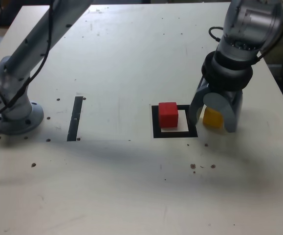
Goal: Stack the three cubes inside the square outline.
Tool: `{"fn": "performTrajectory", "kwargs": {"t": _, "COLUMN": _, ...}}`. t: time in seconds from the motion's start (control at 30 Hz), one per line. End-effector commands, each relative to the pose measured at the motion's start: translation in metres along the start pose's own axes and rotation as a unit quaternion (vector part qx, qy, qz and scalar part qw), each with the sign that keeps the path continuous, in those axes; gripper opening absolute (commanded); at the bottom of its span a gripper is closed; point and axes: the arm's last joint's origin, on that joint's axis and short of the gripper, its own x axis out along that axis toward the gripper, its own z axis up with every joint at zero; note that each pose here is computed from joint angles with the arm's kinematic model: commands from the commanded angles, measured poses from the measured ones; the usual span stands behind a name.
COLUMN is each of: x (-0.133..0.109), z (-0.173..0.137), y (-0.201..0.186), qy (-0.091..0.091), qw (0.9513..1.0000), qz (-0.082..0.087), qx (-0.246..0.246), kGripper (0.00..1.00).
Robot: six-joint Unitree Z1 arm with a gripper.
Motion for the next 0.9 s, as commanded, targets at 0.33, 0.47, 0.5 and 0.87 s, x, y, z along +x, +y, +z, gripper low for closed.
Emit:
{"fn": "performTrajectory", "kwargs": {"t": 0.33, "x": 0.000, "z": 0.000, "y": -0.001, "qy": 0.004, "qw": 1.0000, "qz": -0.001, "qx": 0.002, "kGripper": 0.27}}
{"fn": "performTrajectory", "kwargs": {"t": 0.47, "x": -0.002, "z": 0.000, "y": -0.001, "qy": 0.005, "qw": 1.0000, "qz": -0.002, "qx": 0.002, "kGripper": 0.27}}
{"fn": "performTrajectory", "kwargs": {"t": 0.5, "x": -0.003, "z": -0.001, "y": -0.001, "qy": 0.004, "qw": 1.0000, "qz": -0.002, "qx": 0.001, "kGripper": 0.27}}
{"fn": "performTrajectory", "kwargs": {"t": 0.87, "x": -0.051, "z": -0.036, "y": -0.012, "qy": -0.013, "qw": 0.9984, "qz": 0.023, "qx": -0.051, "kGripper": 0.28}}
